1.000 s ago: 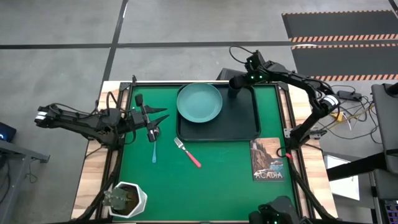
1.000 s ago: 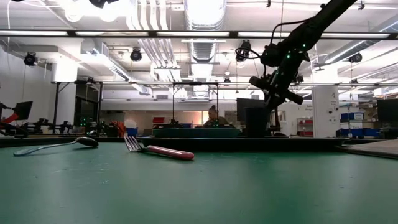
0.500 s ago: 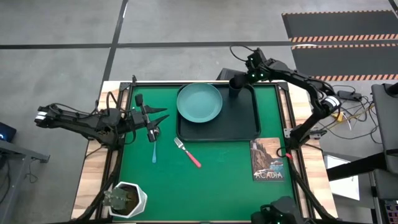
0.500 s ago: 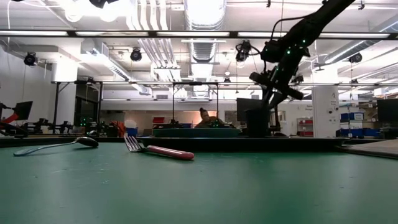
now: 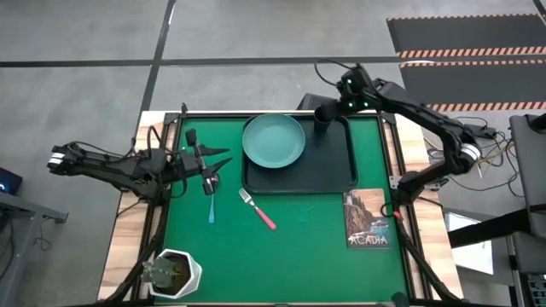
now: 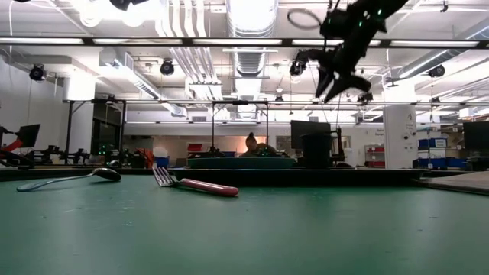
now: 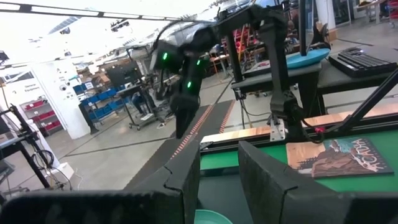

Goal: Pick and place plate/cup/fork/spoon on tray
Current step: Put the pink fork on the black serving tray to the right of the green plate

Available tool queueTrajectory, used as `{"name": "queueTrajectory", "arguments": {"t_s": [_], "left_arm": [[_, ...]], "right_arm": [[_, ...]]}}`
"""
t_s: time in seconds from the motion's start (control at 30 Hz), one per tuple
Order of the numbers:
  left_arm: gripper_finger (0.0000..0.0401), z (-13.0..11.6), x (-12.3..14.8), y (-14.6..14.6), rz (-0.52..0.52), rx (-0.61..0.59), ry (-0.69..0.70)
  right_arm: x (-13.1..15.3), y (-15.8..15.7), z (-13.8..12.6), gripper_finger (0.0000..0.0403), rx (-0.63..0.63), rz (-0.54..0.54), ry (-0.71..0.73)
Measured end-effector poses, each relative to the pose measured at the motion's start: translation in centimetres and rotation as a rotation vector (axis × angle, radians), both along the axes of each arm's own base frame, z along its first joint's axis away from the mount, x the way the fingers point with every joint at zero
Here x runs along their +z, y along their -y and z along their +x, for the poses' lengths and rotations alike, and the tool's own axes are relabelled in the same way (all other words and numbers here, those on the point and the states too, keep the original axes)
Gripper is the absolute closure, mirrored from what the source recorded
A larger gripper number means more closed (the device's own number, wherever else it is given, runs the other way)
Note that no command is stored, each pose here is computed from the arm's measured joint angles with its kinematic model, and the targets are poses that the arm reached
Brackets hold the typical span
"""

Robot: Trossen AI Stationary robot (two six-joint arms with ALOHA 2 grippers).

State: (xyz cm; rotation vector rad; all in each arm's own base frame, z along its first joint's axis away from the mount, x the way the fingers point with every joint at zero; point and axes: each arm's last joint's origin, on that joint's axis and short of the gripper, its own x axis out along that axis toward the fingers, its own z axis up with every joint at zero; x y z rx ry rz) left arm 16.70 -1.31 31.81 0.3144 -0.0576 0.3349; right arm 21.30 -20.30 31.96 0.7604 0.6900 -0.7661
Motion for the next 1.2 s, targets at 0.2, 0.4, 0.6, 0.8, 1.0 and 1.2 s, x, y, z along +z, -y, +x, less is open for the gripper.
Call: {"name": "queueTrajectory", "arguments": {"t_s": [0.2, 0.4, 0.6, 0.8, 1.0, 1.2], "left_arm": [[0.0310, 0.1, -0.1, 0.0, 0.001, 0.000, -0.007], [0.0310, 0.2, -0.2, 0.0, -0.001, 0.000, -0.010], [0.0310, 0.3, -0.2, 0.0, -0.003, 0.000, -0.007], [0.0310, 0.3, -0.1, 0.0, -0.003, 0.000, -0.005], [0.0310, 0.3, -0.2, 0.0, -0.003, 0.000, -0.005], [0.0310, 0.3, -0.1, 0.0, -0.006, -0.001, -0.003]], "right_arm": [[2.6, -5.1, 1.1, 0.0293, 0.078, -0.078, 0.052], [3.3, -10.4, 3.1, 0.0304, 0.180, -0.126, 0.058], [2.6, -14.5, 5.2, 0.0314, 0.233, -0.137, 0.046], [1.7, -17.5, 7.7, 0.0322, 0.300, -0.114, 0.105], [0.2, -19.9, 10.5, 0.0323, 0.358, -0.087, 0.157], [-1.3, -21.8, 13.2, 0.0326, 0.422, -0.051, 0.138]]}}
